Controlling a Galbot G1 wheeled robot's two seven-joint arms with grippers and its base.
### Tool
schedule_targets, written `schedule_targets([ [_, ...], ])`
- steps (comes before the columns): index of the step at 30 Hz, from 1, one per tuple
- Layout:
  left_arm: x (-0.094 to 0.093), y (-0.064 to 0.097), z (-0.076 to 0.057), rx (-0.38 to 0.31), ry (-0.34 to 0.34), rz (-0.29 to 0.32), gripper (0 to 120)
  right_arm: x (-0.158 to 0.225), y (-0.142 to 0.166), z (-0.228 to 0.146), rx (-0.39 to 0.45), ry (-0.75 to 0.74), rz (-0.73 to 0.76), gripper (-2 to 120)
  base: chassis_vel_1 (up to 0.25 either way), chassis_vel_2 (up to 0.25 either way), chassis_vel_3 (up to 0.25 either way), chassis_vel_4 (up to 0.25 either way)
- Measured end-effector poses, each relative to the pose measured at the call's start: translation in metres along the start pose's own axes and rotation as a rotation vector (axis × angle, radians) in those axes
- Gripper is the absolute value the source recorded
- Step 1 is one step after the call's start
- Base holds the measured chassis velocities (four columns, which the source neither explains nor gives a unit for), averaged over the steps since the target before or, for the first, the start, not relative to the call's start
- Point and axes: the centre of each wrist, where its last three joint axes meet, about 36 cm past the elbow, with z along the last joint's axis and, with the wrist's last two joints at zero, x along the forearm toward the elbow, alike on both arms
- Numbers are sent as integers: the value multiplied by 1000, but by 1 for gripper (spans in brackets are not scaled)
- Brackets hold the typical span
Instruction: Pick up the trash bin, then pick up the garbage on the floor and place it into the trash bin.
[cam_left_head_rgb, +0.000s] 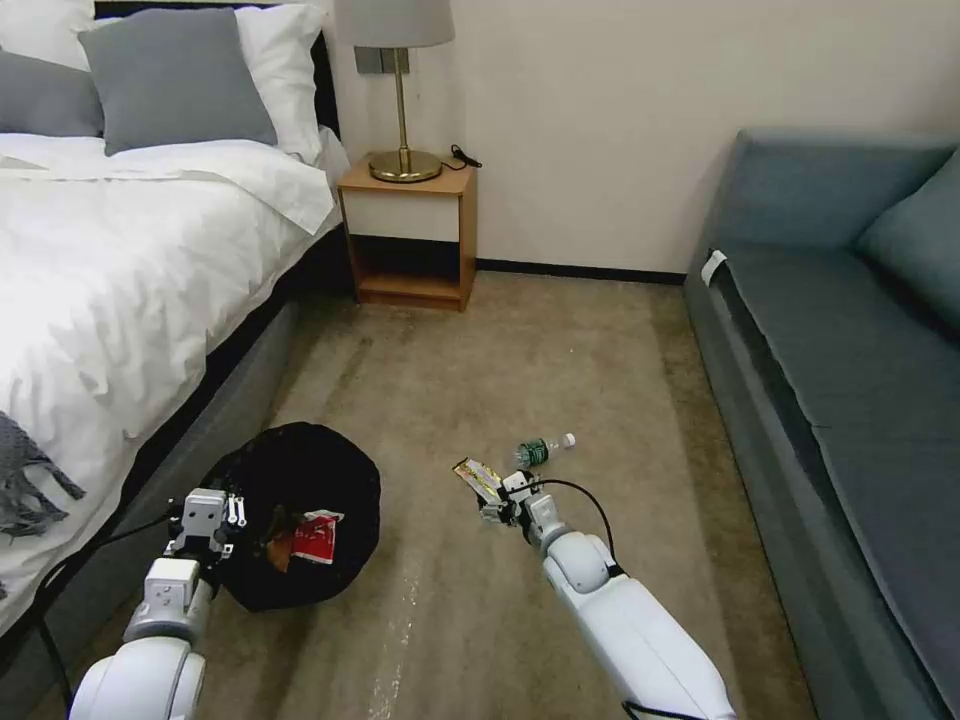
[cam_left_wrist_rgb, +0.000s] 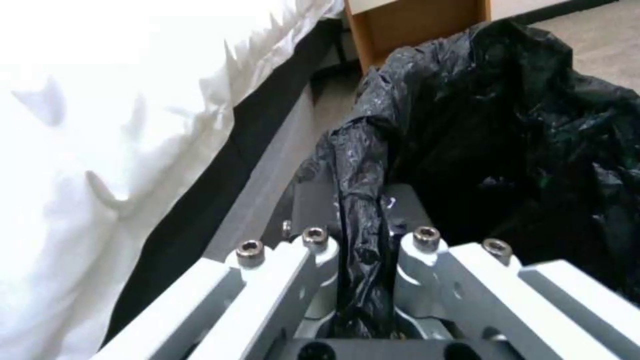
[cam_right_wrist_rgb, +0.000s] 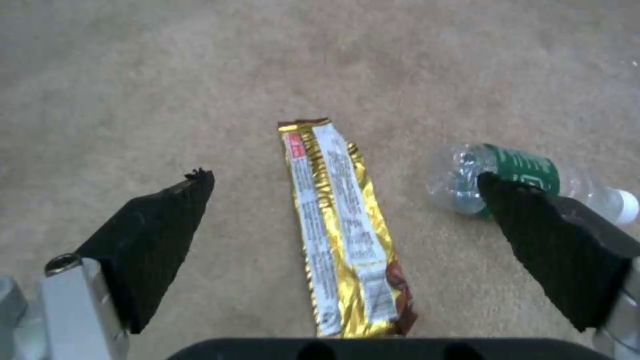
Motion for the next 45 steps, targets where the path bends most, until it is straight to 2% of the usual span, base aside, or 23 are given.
schedule_targets([
  [11, 4, 5, -3, 0, -1, -16, 5, -22, -8, -15, 16, 48, -42, 100, 0, 0, 0, 0],
  [17, 6, 7, -6, 0, -2, -23, 5, -35, -14, -27, -10, 101, -76, 100, 0, 0, 0, 0],
  [25, 11, 13, -3, -7, 11, -30, 5, -51, -21, -19, -36, 177, -89, 100, 0, 0, 0, 0],
  [38, 12, 14, -1, -7, 13, -28, 5, -67, -28, -11, -22, 248, -84, 100, 0, 0, 0, 0],
  [45, 10, 11, -2, -3, 9, -19, 5, -70, -43, -11, -76, 302, -89, 100, 0, 0, 0, 0],
])
